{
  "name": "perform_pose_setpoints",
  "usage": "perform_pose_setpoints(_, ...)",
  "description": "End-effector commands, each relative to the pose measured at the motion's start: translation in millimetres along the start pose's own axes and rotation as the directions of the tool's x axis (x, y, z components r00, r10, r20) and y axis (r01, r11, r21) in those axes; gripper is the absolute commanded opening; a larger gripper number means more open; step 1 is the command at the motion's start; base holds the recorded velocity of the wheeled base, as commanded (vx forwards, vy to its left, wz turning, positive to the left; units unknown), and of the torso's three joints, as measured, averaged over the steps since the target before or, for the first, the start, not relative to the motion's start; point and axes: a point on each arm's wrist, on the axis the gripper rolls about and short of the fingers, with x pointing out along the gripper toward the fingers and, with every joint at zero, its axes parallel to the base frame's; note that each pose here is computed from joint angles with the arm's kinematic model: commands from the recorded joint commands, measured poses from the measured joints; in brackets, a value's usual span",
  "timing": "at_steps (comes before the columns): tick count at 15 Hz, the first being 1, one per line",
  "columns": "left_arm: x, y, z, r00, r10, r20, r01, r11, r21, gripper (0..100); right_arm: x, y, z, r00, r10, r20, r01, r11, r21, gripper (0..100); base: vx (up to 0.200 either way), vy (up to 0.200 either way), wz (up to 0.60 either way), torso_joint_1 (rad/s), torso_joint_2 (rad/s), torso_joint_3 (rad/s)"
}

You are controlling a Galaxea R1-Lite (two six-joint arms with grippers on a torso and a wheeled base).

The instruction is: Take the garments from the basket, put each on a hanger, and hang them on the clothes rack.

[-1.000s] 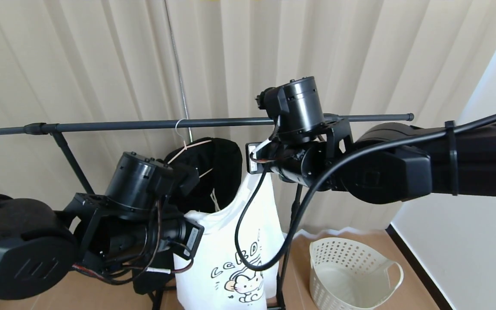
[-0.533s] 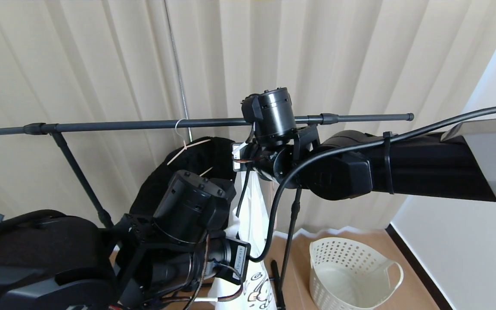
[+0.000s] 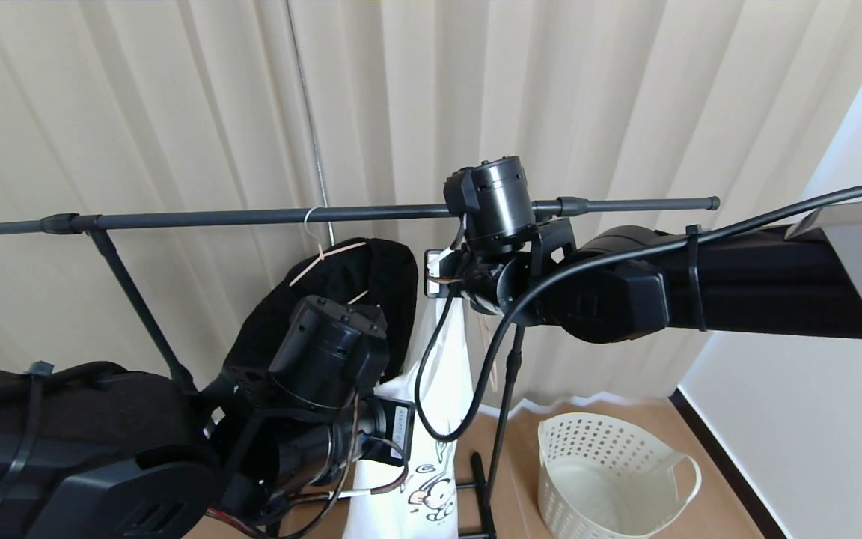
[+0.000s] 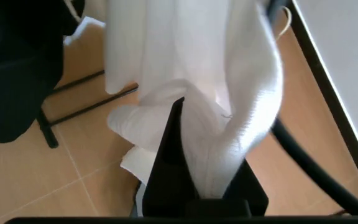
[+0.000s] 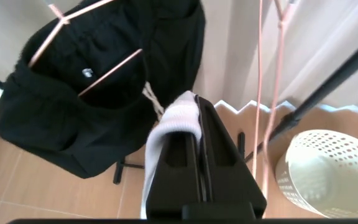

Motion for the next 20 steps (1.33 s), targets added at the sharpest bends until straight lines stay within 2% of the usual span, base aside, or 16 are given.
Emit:
perform_pose_setpoints(1,3.8,30.8,14.1,0.996,0.086,0.031,-0.085,0.995,-0.043,0,-28.6,-22.3,9.7,1.000,-0.020,0.001,0.020,1.000,0.007,0,0.000,0.000,0.00,0.000,0.00,0.000)
perform_pose_setpoints(3,7.8,47.3,33.8,0.985,0.143,0.093,-0.137,0.988,-0.072,0,-44.5,-32.2,7.2,1.000,-0.027,-0.014,0.027,1.000,-0.001,0,0.000,0.000,0.00,0.000,0.00,0.000)
perform_pose_setpoints(5,18.5,57.4,65.2,0.965,0.193,0.179,-0.174,0.978,-0.114,0,-59.7,-43.3,-4.3,0.997,-0.064,-0.041,0.063,0.997,-0.033,0,0.000,0.000,0.00,0.000,0.00,0.000)
perform_pose_setpoints(6,22.6,56.0,75.4,0.960,0.193,0.203,-0.171,0.978,-0.123,0,-62.3,-47.1,-10.5,0.995,-0.085,-0.054,0.083,0.995,-0.050,0,0.000,0.000,0.00,0.000,0.00,0.000)
perform_pose_setpoints(10,31.1,44.6,104.1,0.944,0.169,0.282,-0.135,0.981,-0.137,0,-67.5,-43.9,-40.2,0.986,-0.134,-0.103,0.120,0.984,-0.132,0,0.000,0.000,0.00,0.000,0.00,0.000)
perform_pose_setpoints(14,27.5,31.5,110.4,0.941,0.136,0.311,-0.100,0.987,-0.126,0,-67.8,-45.1,-45.6,0.983,-0.139,-0.117,0.120,0.980,-0.156,0,0.000,0.000,0.00,0.000,0.00,0.000)
perform_pose_setpoints(17,26.6,31.1,110.0,0.941,0.134,0.311,-0.100,0.987,-0.124,0,-68.8,-46.1,-44.7,0.983,-0.140,-0.115,0.121,0.980,-0.158,0,0.000,0.000,0.00,0.000,0.00,0.000)
perform_pose_setpoints(20,21.9,30.4,112.3,0.937,0.130,0.323,-0.094,0.988,-0.126,0,-70.7,-49.5,-49.7,0.981,-0.147,-0.128,0.121,0.973,-0.196,0,0.000,0.000,0.00,0.000,0.00,0.000)
